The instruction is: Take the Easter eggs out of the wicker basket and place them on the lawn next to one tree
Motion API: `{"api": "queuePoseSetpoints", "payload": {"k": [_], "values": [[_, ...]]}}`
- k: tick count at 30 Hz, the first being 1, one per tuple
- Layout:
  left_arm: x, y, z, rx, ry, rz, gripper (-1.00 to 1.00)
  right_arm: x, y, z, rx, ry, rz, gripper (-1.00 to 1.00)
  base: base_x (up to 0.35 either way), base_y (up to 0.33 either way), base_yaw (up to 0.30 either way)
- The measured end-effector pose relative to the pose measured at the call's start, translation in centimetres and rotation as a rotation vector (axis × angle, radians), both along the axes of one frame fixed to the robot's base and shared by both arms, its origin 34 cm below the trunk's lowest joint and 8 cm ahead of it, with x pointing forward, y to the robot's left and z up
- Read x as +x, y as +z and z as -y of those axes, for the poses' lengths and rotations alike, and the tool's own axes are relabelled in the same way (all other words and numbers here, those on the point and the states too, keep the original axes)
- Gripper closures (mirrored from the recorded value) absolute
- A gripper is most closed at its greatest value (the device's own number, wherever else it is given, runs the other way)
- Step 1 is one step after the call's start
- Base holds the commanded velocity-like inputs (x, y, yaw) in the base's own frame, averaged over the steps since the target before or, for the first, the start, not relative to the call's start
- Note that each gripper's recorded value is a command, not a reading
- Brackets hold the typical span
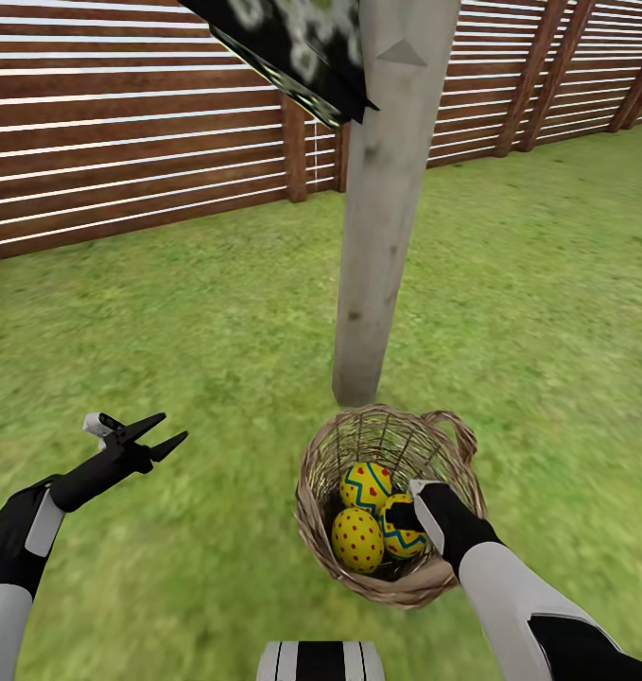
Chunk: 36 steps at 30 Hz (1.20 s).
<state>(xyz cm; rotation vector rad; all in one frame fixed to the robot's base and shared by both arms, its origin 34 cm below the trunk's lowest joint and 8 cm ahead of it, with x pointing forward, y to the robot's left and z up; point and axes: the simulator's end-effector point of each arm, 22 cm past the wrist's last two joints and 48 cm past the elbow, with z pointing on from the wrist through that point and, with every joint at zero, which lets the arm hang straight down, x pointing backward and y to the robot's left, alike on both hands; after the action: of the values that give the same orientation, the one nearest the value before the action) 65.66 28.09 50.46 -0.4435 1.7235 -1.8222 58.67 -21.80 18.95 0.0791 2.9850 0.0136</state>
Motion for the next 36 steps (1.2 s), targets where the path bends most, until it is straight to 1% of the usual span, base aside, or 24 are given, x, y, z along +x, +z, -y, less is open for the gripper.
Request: {"api": "queuePoseSetpoints", "payload": {"k": [4, 11, 20, 28, 29, 36], "values": [[0.0, 0.0, 0.0, 0.0, 0.0, 0.0, -1.0, 0.1, 0.0, 0.0, 0.0, 0.0, 0.001, -1.0, 0.0, 0.0, 0.0], [0.0, -1.2, 0.0, 0.001, 0.001, -0.021, -1.0, -0.1, -0.8, 0.2, -0.002, -0.002, -0.007, -1.0, 0.0, 0.0, 0.0], [0.0, -1.5, 0.0, 0.001, 0.001, -0.024, -1.0, -0.2, -1.0, 0.3, -0.004, -0.003, -0.01, -1.0, 0.0, 0.0, 0.0], [0.0, -2.4, 0.0, 0.001, 0.001, -0.038, -1.0, -0.7, -1.8, 0.0, 0.007, -0.01, -0.025, -1.0, 0.0, 0.0, 0.0], [0.0, -2.4, 0.0, 0.001, 0.001, -0.038, -1.0, -0.7, -1.8, 0.0, 0.007, -0.01, -0.025, 1.0, 0.0, 0.0, 0.0], [-0.1, -3.1, 0.0, 0.001, 0.001, -0.049, -1.0, -0.5, -2.1, 0.0, 0.01, -0.012, -0.023, 1.0, 0.0, 0.0, 0.0]]}}
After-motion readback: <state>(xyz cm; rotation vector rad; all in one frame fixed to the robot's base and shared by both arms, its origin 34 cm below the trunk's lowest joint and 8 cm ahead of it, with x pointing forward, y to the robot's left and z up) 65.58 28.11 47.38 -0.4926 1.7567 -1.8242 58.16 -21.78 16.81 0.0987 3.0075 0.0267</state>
